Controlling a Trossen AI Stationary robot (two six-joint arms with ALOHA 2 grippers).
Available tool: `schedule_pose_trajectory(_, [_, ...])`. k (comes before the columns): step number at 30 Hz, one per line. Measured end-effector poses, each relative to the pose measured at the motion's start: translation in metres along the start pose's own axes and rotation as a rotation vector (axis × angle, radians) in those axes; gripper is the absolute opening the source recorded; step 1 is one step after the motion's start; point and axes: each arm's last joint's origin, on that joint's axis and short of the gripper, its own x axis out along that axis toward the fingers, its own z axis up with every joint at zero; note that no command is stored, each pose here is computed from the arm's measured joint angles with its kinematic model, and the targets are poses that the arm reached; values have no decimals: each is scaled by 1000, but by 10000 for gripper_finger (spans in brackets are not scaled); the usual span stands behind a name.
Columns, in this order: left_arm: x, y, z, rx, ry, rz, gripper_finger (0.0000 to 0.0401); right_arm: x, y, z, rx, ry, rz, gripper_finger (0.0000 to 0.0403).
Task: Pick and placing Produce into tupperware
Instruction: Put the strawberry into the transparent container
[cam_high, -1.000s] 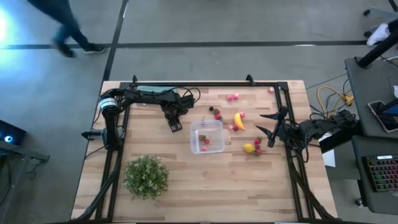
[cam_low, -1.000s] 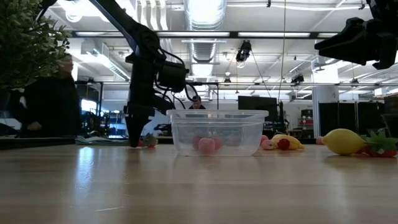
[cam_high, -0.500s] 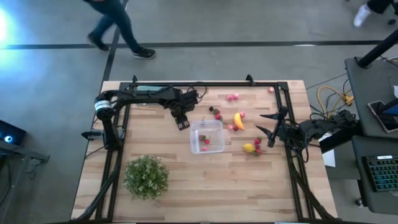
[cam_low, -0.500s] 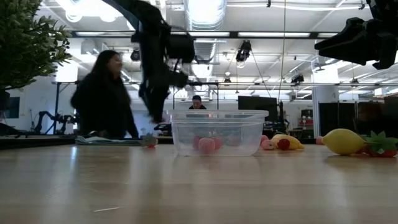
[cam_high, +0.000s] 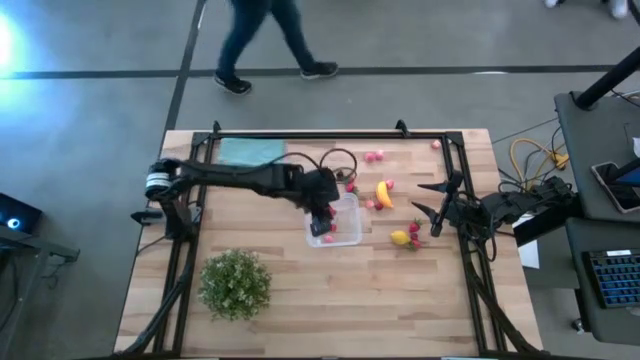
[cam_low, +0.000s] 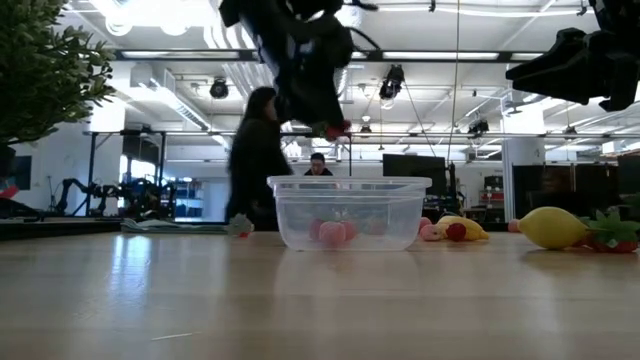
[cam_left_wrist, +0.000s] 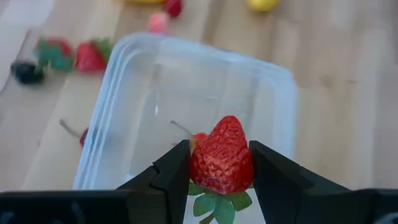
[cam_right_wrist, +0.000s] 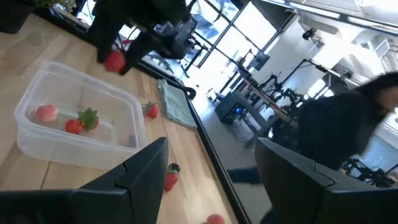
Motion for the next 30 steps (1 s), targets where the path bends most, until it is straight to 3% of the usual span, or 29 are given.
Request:
schedule_pose_trajectory(6, [18,0,-3,-97,23,30,148,0,0,0,0,0,0,233])
schedule_pose_trajectory(14, [12,4,-4,-214,44,47,235,0,0,0,0,0,0,233])
schedule_pose_trajectory(19, [-4,16,-2,-224,91,194,273,0,0,0,0,0,0,233])
schedule_pose_trajectory(24, [-27,47,4,-280,150,393,273,0,0,0,0,0,0,233])
schedule_pose_trajectory(30, [-40,105,-6,-573,258,487,271,0,0,0,0,0,0,233])
